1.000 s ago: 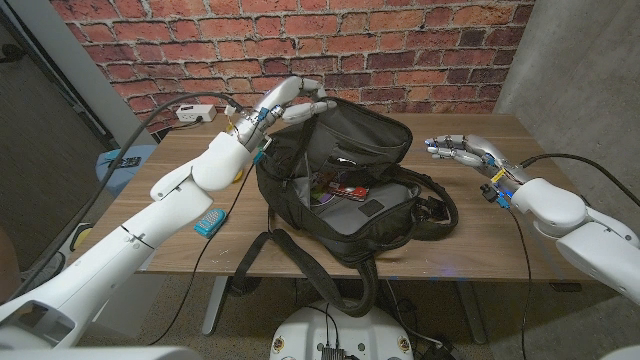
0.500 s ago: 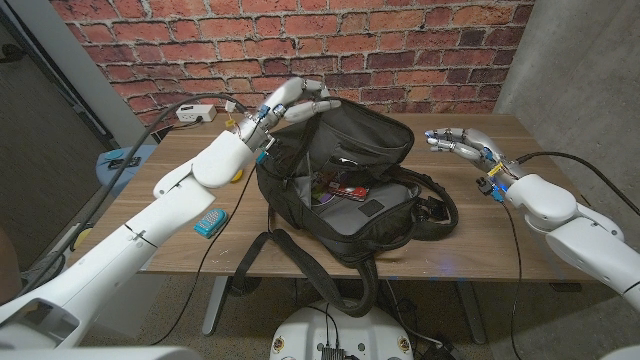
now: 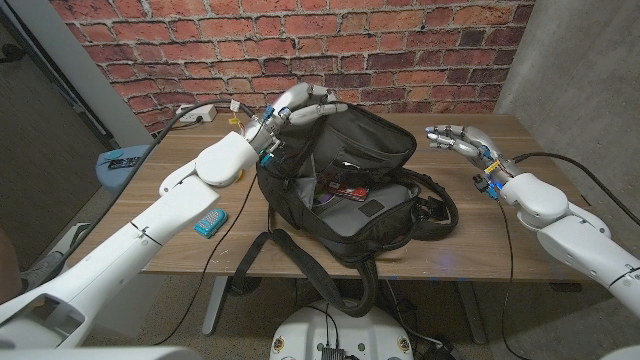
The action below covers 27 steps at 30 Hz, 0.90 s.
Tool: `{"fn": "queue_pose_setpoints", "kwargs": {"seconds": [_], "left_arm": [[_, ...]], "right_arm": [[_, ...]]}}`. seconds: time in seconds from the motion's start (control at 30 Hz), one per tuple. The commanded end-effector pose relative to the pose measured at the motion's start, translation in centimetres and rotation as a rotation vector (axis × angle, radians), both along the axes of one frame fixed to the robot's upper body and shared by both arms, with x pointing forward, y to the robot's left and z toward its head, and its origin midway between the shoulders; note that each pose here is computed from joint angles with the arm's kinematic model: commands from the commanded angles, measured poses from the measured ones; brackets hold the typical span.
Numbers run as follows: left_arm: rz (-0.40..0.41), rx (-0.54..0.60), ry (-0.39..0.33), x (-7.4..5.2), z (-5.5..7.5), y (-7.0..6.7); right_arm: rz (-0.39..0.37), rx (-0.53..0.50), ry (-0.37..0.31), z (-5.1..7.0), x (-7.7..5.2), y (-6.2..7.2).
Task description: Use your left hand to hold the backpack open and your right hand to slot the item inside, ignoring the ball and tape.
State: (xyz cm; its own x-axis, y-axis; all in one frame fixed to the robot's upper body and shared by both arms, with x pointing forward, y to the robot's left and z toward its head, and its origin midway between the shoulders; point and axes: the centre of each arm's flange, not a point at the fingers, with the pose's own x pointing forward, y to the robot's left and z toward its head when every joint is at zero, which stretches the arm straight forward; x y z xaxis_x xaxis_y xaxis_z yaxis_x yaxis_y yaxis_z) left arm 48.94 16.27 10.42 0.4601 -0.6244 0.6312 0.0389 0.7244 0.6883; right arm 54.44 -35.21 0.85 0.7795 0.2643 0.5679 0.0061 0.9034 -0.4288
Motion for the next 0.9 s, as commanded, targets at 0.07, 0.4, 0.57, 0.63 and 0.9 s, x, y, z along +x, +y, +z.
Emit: {"fn": "queue_pose_setpoints", "kwargs": {"seconds": [0.07, 0.4, 0.57, 0.63, 0.9], "left_arm": [[-0.087, 0.041, 0.116, 1.1, -0.8, -1.4], [-0.138, 0.087, 0.168, 1.9, -0.8, -2.1], [-0.160, 0.094, 0.196, 2.3, -1.0, -2.3], [-0.170, 0.093, 0.217, 2.5, -1.0, -2.3], [-0.211, 0.086, 0.308, 3.1, -0.9, -2.3]], "right_arm": [[-0.009, 0.070, -0.011, -0.1, 1.1, -0.1], [-0.010, 0.099, -0.005, -0.4, 1.9, -0.1], [-0.005, 0.119, -0.002, -0.4, 2.3, 0.0], [-0.005, 0.128, 0.000, -0.5, 2.5, -0.1], [-0.008, 0.154, 0.006, -0.6, 3.1, -0.1]]}}
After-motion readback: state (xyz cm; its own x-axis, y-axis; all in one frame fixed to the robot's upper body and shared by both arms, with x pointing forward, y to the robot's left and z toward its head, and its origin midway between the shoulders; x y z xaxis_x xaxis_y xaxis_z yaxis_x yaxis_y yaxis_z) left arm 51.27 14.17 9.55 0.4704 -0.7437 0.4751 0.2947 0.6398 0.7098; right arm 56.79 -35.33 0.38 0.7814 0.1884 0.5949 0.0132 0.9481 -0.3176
